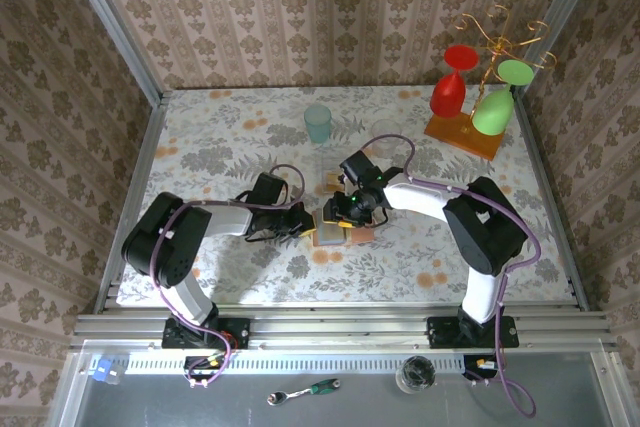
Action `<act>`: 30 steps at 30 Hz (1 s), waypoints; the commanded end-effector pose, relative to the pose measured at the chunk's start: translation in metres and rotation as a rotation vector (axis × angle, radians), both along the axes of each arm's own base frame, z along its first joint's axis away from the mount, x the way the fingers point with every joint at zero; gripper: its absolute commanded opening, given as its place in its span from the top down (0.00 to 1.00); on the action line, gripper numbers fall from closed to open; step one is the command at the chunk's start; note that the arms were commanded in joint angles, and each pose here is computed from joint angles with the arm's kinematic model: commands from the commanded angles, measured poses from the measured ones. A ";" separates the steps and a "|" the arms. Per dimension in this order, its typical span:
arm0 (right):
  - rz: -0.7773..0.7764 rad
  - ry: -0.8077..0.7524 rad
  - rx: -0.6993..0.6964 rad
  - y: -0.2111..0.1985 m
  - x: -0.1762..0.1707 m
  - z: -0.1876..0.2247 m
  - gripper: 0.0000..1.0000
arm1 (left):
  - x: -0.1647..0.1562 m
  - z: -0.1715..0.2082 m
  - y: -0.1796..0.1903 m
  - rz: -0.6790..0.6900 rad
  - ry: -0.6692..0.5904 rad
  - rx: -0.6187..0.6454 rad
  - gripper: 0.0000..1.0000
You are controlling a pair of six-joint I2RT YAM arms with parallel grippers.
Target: Take the credit cards out of the card holder
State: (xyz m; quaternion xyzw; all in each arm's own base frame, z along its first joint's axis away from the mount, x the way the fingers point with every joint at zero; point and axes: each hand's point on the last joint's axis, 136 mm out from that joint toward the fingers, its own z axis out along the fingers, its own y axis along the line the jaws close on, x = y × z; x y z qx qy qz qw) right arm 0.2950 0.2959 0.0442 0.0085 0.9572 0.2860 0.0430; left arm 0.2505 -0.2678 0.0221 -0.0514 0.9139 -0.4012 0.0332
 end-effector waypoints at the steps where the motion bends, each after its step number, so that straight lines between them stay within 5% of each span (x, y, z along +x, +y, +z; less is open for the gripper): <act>1: 0.000 0.017 -0.040 -0.004 -0.004 -0.012 0.57 | -0.008 -0.019 0.014 0.019 0.056 0.068 1.00; 30: -0.006 0.023 -0.138 -0.022 -0.006 -0.024 0.58 | -0.007 -0.018 0.017 0.026 0.048 0.086 1.00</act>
